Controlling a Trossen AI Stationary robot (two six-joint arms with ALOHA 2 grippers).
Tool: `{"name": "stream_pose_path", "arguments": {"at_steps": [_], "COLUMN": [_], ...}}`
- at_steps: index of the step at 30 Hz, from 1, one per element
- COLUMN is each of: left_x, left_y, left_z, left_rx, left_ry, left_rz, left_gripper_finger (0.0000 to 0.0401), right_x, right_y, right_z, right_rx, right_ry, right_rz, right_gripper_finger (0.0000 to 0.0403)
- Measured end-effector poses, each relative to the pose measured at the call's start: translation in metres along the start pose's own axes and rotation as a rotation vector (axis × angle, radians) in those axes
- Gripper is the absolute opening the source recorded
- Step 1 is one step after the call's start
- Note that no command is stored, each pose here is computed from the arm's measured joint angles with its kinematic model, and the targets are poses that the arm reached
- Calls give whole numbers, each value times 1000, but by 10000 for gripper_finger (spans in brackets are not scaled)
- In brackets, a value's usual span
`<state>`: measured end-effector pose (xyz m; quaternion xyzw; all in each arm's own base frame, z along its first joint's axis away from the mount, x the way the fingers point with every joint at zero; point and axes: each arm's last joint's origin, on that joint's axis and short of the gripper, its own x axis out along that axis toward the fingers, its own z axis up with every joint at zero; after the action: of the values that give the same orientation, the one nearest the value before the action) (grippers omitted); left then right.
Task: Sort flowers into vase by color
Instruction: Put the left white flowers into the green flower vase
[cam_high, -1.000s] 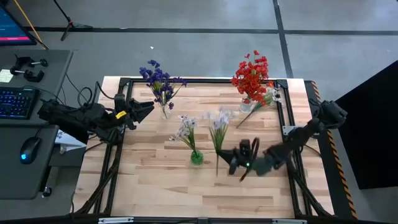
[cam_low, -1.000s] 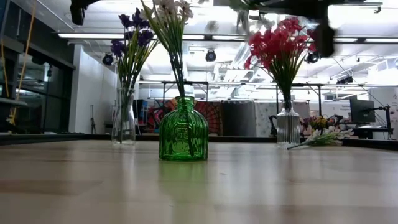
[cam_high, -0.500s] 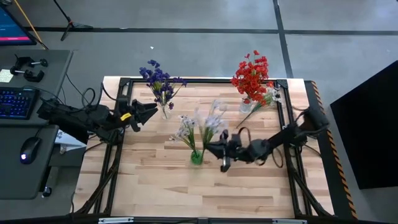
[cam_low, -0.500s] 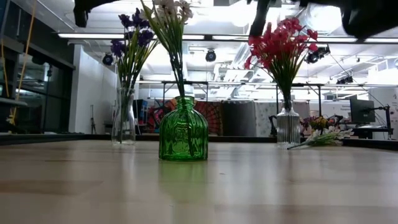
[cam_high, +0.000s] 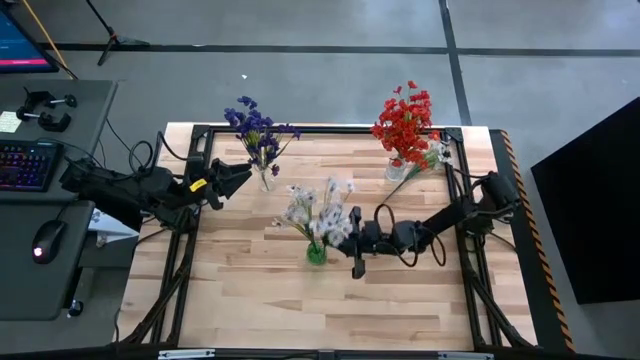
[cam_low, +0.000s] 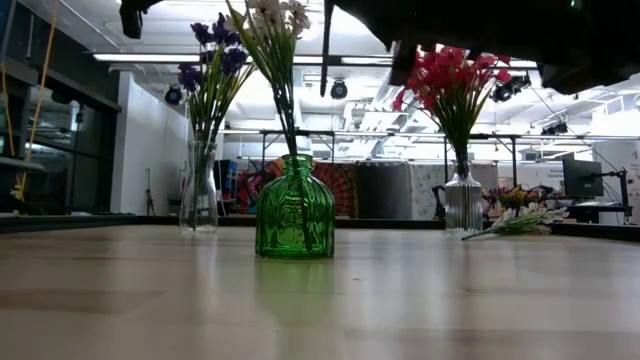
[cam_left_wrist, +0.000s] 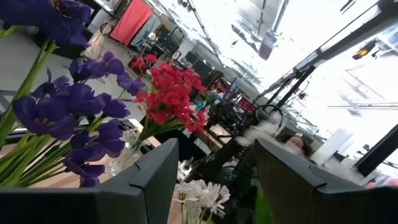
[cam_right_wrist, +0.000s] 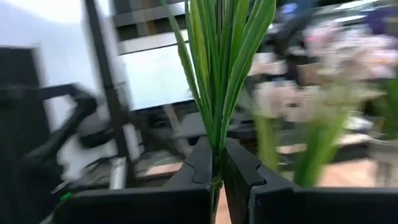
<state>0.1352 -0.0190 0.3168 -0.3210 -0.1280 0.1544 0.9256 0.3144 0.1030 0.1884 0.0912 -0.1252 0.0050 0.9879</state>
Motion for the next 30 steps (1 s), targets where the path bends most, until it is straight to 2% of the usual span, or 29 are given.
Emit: {"name": "stream_pose_path", "arguments": {"at_steps": [3, 7, 11, 20, 30], "left_x": [0, 0, 1, 2, 2], "left_y": [0, 0, 0, 0, 1], "left_z": [0, 0, -1, -2, -2], "left_rx": [-1, 0, 2, 35, 52], "left_ry": [0, 0, 3, 2, -7], "left_rz": [0, 0, 2, 15, 29], "left_gripper_finger": [197, 197, 197, 197, 197], "right_x": [2, 3, 6, 11, 11], "right_y": [-3, -9, -19, -42, -45], "right_z": [-2, -6, -12, -24, -32], "right_rx": [-30, -96, -79, -92, -92], "right_ry": [34, 55, 70, 49, 81], "right_rz": [93, 93, 123, 47, 56], "right_gripper_finger": [0, 0, 0, 0, 0]}}
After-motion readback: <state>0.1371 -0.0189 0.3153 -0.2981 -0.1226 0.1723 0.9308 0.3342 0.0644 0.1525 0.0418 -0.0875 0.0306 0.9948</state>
